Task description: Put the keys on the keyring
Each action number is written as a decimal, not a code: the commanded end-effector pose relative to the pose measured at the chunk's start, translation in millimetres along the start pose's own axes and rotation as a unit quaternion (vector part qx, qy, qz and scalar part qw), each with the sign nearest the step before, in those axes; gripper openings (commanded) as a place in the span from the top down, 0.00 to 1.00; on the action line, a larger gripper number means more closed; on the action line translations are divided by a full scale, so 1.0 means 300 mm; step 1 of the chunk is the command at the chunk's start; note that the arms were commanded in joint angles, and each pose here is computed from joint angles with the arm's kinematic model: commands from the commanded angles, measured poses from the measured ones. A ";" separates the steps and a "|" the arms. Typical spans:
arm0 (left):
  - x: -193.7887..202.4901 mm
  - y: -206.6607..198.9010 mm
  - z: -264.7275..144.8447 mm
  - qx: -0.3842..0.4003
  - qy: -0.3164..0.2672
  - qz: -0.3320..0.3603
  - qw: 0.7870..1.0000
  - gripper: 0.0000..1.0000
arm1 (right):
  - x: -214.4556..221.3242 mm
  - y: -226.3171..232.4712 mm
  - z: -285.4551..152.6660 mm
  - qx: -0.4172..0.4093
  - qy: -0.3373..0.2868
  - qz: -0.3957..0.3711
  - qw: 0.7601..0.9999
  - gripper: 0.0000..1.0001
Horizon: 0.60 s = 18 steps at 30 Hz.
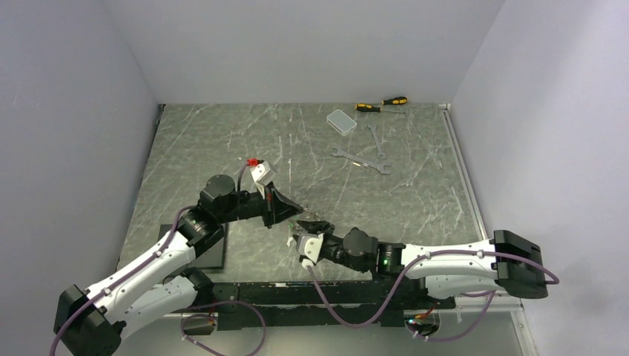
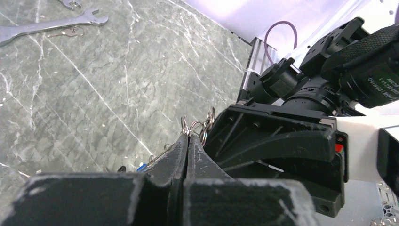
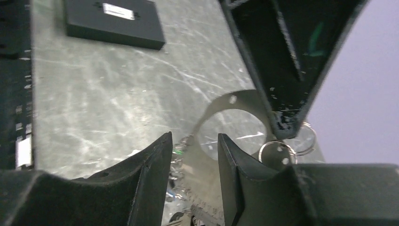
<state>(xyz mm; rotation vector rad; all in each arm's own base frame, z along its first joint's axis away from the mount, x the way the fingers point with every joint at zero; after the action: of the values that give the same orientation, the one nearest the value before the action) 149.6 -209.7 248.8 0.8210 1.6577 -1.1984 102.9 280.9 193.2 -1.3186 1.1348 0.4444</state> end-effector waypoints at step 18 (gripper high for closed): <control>-0.066 -0.037 -0.035 -0.003 -0.053 0.015 0.998 1.00 | -0.167 -0.201 -0.052 0.210 -0.032 -0.073 0.974 0.55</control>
<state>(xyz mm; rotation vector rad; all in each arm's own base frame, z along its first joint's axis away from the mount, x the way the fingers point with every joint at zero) 143.4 -203.2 264.1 0.7719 1.6123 -1.1991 124.0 274.3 217.7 -1.1865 1.0453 0.1143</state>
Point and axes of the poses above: each gripper's point midway between its finger pads, its own z axis out along the fingers, its own y axis along the line the jaws close on, x = y × z, the point moved 7 cm from there along -z, back along the fingers, and after that the axes turned 3 degrees about z, right-handed, at the moved point
